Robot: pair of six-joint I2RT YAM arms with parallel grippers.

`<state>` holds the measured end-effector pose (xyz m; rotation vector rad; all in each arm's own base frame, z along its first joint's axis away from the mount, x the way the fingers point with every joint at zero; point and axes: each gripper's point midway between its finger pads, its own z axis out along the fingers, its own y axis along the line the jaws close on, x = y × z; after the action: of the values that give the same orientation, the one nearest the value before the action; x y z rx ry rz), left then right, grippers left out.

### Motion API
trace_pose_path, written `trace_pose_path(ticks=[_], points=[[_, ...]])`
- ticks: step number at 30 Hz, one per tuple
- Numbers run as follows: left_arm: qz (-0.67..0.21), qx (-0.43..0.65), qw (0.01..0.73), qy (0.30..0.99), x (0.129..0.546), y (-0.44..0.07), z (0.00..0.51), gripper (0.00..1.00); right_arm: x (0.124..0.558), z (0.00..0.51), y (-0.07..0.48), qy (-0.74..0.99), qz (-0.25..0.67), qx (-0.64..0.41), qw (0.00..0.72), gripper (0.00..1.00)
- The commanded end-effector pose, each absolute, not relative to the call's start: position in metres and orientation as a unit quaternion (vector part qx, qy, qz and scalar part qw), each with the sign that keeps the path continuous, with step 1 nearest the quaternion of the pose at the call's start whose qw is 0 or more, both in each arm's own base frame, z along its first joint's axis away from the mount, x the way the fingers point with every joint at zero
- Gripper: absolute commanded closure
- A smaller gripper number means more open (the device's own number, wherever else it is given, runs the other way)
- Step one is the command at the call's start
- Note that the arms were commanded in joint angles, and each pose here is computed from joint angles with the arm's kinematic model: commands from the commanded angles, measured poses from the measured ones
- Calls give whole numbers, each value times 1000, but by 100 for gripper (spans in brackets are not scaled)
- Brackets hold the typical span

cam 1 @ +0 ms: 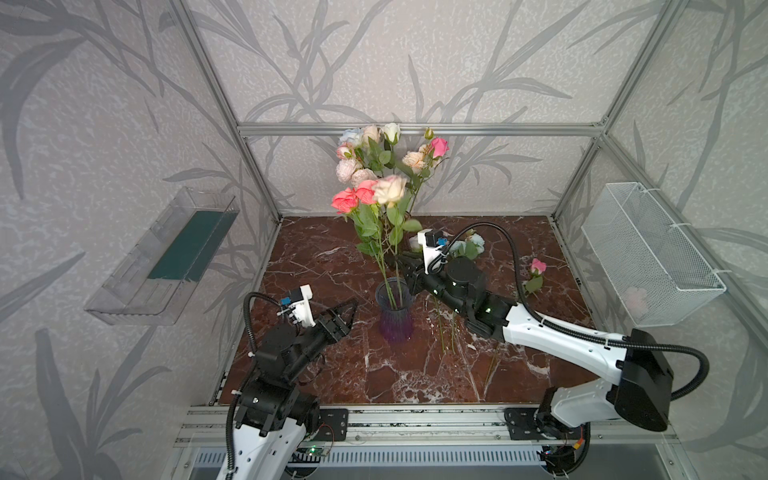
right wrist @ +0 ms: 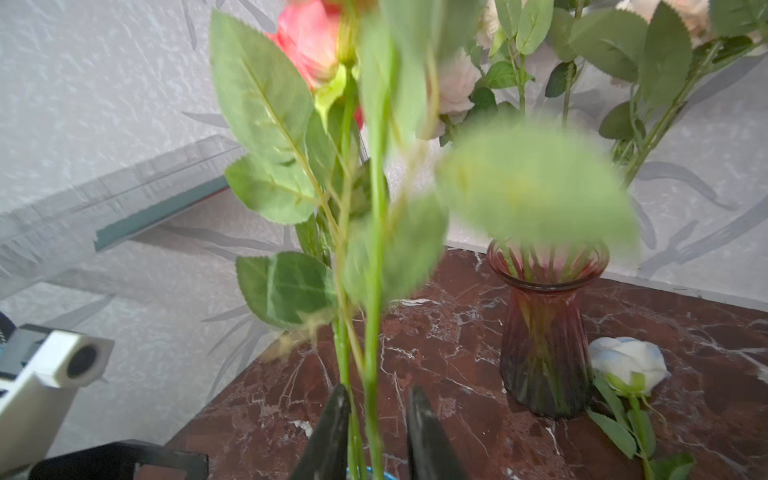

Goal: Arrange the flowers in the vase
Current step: 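Lower the white rose stem into the blue-purple vase and release it, then move the right gripper to the pile and grasp the pale blue rose stem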

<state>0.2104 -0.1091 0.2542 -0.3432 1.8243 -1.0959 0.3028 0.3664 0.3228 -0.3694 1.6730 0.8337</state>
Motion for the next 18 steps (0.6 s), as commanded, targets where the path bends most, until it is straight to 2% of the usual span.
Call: trace_pose_path(ticks=[1,8,12,14,18], points=[[-457,-134,481,736,213,-112,264,19,301,352,357,703,363,-135,597,68],[-471,-123,475,733,218,-119,271,19,284,365,337,698,362,-140,602,68],[-475,-100,473,735,215,-124,278,19,283,365,310,710,317,-135,614,67],[-476,-92,476,734,212,-125,281,20,293,352,289,734,291,-122,602,67],[-441,-101,476,755,205,-115,267,20,336,295,239,815,252,-70,517,67]])
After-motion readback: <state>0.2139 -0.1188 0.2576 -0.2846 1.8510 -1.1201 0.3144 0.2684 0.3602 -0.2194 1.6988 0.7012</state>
